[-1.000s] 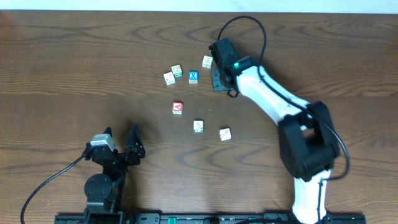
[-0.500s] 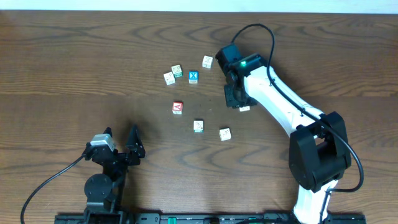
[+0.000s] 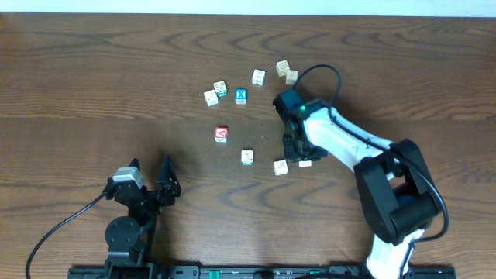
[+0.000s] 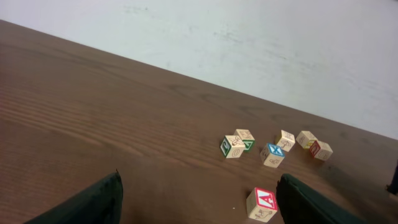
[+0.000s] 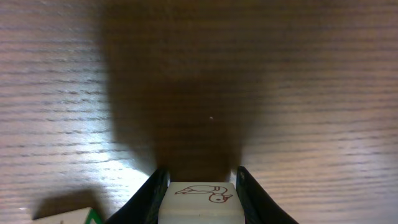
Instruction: Lift 3 blocks
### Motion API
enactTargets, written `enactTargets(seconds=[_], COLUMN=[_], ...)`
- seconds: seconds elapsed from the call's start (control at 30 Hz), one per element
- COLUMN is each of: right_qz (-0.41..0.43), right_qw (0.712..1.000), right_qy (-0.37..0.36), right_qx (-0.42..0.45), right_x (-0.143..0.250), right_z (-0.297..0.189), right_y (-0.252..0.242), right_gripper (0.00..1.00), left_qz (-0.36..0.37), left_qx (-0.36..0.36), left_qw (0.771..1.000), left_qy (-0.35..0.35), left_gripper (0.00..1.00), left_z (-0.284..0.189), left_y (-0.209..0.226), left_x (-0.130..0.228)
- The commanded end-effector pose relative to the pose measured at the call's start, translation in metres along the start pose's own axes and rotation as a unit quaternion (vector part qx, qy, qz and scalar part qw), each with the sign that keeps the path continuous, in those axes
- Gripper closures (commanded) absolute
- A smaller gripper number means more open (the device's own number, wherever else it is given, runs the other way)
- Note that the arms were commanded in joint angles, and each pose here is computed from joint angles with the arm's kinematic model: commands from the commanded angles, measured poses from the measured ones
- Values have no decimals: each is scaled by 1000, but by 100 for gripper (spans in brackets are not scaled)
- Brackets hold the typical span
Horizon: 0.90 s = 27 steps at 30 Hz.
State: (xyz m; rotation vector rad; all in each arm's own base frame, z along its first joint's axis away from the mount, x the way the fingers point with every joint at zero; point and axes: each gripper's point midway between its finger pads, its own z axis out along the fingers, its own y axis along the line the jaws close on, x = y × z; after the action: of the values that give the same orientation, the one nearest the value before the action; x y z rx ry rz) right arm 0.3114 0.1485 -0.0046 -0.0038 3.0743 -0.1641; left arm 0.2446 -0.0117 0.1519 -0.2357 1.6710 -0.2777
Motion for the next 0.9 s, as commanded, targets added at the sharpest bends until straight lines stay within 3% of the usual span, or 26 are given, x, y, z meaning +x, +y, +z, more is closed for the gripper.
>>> enactTargets(seconds=[0.0,0.33,0.47,0.67,0.87], right_qz=[15,-9,-9,-8,-8], right_qw=[999,999,999,999,999], right_qy=[36,37,39,40,34], right_qx=[1,3,4,5,2], right_x=[31,50,51,51,49], right_z=[34,46,45,45,41], right_y=[6,13,13,12,13], right_gripper=[99,99,75,75,64], left_qz=[2,2,2,2,2], left_qx=[-25,-25,-25,-24,-24], left_qw=[1000,1000,1000,1000,1000], left_qy=[18,18,18,18,18], left_gripper=[20,20,21,20,20], left_z=[1,1,1,1,1], left_y=[11,11,11,11,11], left_x=[14,14,14,14,14])
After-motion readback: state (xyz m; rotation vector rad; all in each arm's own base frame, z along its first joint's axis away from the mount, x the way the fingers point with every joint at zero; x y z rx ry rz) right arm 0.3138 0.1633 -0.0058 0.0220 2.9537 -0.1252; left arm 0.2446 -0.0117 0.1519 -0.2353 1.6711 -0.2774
